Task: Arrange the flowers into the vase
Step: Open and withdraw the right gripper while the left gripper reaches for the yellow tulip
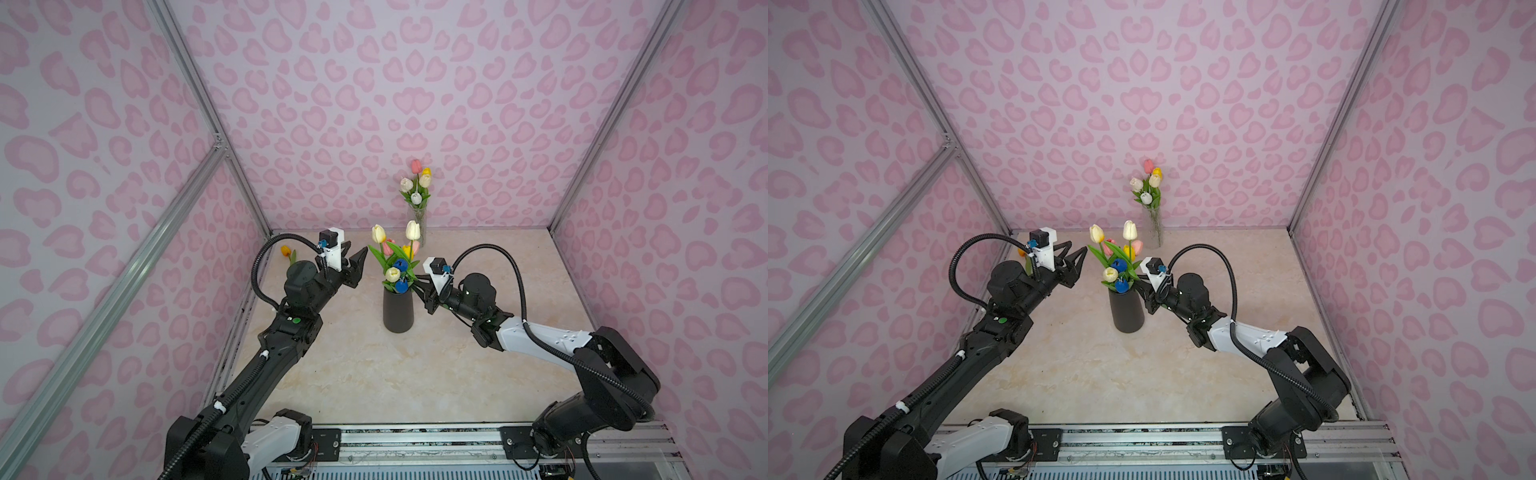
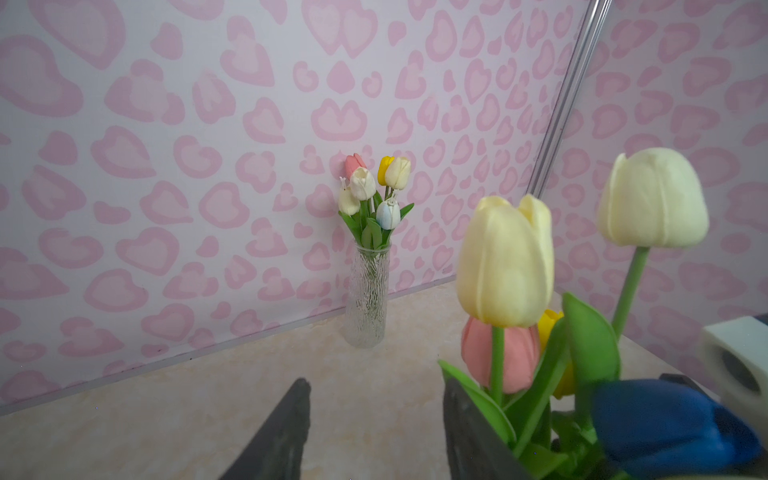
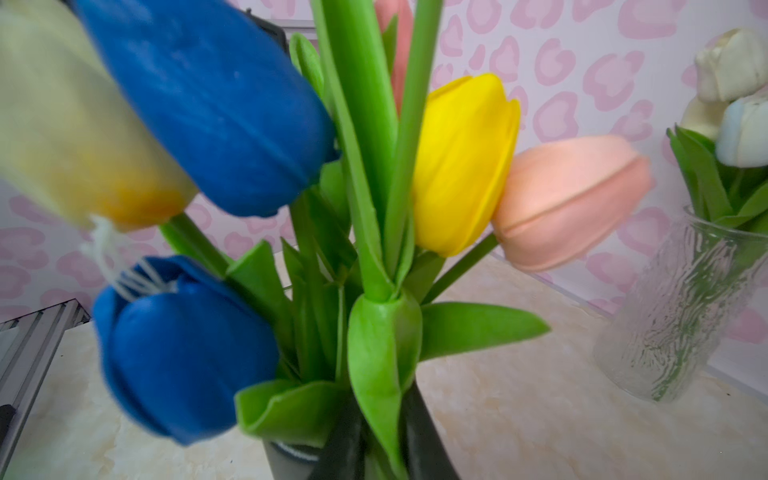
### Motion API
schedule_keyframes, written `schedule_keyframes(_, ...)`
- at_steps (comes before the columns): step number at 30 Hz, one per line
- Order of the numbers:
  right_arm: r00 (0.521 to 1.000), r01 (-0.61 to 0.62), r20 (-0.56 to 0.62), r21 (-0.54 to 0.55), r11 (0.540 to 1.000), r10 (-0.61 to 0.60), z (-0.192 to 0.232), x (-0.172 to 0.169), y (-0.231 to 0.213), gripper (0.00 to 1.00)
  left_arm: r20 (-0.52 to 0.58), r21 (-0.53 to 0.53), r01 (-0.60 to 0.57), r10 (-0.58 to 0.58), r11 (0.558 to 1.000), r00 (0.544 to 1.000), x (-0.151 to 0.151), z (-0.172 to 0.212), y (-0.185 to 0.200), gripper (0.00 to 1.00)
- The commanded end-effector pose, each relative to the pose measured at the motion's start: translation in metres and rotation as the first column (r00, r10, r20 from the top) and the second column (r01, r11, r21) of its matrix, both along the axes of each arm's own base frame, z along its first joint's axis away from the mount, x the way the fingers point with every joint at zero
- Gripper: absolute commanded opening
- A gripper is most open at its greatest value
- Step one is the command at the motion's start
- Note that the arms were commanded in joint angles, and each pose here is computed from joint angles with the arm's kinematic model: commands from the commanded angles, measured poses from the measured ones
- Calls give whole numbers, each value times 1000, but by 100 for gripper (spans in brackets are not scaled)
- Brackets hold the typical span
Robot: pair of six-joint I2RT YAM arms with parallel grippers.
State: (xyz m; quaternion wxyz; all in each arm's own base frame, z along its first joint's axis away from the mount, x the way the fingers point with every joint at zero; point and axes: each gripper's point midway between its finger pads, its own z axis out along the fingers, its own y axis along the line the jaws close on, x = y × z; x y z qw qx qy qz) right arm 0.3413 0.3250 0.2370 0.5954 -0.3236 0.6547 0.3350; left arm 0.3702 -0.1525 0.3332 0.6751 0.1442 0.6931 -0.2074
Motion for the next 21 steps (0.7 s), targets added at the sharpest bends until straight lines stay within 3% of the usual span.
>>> schedule_keyframes(1, 1000, 14, 25, 1, 1000, -14, 5, 1, -3, 27, 30, 3, -63, 63, 998, 998, 5, 3, 10, 53)
schedule_keyframes(6, 998, 26, 52, 1, 1000, -26, 26, -5, -9, 45, -22, 10, -295, 296, 955, 955, 19, -10, 54, 56)
schedule_keyframes(11, 992, 52, 113, 27, 998, -54, 54, -18, -24, 54, -214, 32, -508, 503, 861, 838, 38, -49, 121, 57)
schedule_keyframes(13, 986, 67, 146, 56, 996, -74, 68, -23, -32, 55, -356, 89, -580, 570, 810, 741, 47, -83, 153, 57)
schedule_keyframes(16, 976, 77, 195, 101, 992, -96, 87, -33, -42, 55, -536, 202, -604, 603, 771, 591, 59, -136, 185, 61)
schedule_keyframes(18, 971, 66, 222, 126, 990, -93, 96, -41, -46, 56, -621, 305, -578, 618, 757, 482, 65, -172, 199, 63)
schedule_keyframes(21, 962, 50, 260, 125, 991, -81, 102, -51, -47, 56, -687, 428, -508, 634, 748, 355, 70, -214, 210, 66)
